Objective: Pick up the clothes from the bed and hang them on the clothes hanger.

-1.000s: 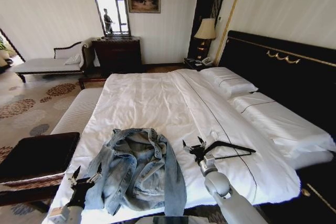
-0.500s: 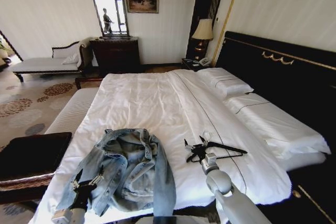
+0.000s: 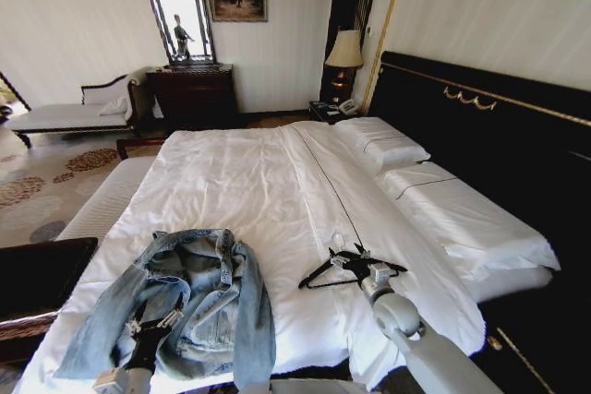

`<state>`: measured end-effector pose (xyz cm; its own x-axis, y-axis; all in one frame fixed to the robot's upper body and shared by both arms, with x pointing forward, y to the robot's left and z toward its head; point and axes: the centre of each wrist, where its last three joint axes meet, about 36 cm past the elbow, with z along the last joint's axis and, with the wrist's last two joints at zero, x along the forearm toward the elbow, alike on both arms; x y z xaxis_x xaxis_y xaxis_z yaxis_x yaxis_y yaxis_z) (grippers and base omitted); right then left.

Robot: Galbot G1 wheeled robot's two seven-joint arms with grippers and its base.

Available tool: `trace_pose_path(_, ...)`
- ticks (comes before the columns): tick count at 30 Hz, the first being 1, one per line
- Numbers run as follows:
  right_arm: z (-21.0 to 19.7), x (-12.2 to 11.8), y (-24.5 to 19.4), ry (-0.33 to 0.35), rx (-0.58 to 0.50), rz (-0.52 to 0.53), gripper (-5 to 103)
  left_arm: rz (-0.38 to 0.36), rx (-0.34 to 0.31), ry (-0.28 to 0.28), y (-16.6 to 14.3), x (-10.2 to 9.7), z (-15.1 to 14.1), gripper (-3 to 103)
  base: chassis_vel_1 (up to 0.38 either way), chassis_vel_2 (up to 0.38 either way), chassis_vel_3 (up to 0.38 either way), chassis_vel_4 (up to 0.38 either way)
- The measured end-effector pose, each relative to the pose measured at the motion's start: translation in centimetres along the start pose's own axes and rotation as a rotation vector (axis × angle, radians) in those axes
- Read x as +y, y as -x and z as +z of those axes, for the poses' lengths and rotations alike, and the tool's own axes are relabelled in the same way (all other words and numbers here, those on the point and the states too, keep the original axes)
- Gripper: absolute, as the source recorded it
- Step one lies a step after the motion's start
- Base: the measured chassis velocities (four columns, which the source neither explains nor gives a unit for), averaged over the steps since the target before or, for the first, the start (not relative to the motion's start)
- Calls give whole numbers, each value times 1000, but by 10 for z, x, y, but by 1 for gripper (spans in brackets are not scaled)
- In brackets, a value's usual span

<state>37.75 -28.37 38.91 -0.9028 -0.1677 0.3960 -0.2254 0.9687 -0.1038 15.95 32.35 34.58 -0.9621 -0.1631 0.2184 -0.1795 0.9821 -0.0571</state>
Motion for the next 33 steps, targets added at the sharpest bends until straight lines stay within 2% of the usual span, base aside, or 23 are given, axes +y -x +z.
trace_pose_path(1,0,0,0,0,0,0,100,0,0,0,0,0,0,100,0,0,0,0)
trace_pose_path(6,-46,-46,4,-202,66,-59,100,-4,8,-15,-3,-4,7,100,11,4,-2,-7)
trace_pose_path(7,-46,-46,4,-202,66,-59,100,-4,8,-15,-3,-4,7,100,0,0,0,0)
trace_pose_path(8,-58,-67,2,-274,115,-68,100,5,11,-19,-1,-6,10,100,0,0,0,0)
trace_pose_path(10,-68,-90,0,-343,173,-74,100,21,12,-19,3,-8,12,100,0,0,0,0)
trace_pose_path(12,-71,-97,-1,-362,187,-82,100,25,13,-19,4,-9,12,100,0,0,0,0)
trace_pose_path(14,-84,-116,-4,-424,241,-136,100,33,19,-19,5,-9,14,100,0,0,0,0)
trace_pose_path(16,-91,-124,-5,-466,274,-181,100,35,22,-20,5,-9,16,100,0,0,0,0)
trace_pose_path(19,-94,-123,-2,-502,303,-229,100,34,24,-22,5,-9,17,100,0,0,0,0)
trace_pose_path(22,-92,-110,10,-595,343,-317,100,31,24,-27,5,-10,18,100,0,0,0,0)
trace_pose_path(23,-92,-110,10,-595,343,-317,100,31,24,-27,5,-10,18,100,0,0,0,0)
trace_pose_path(26,-92,-86,29,-670,354,-380,100,25,24,-36,4,-12,19,100,0,0,0,0)
trace_pose_path(28,-91,-82,33,-677,360,-389,100,22,24,-37,4,-12,19,100,0,0,0,0)
trace_pose_path(30,-88,-66,50,-705,395,-430,100,10,23,-38,2,-10,19,100,0,0,0,0)
trace_pose_path(33,-100,-58,60,-745,436,-459,100,-16,15,-51,1,-6,19,100,0,0,0,0)
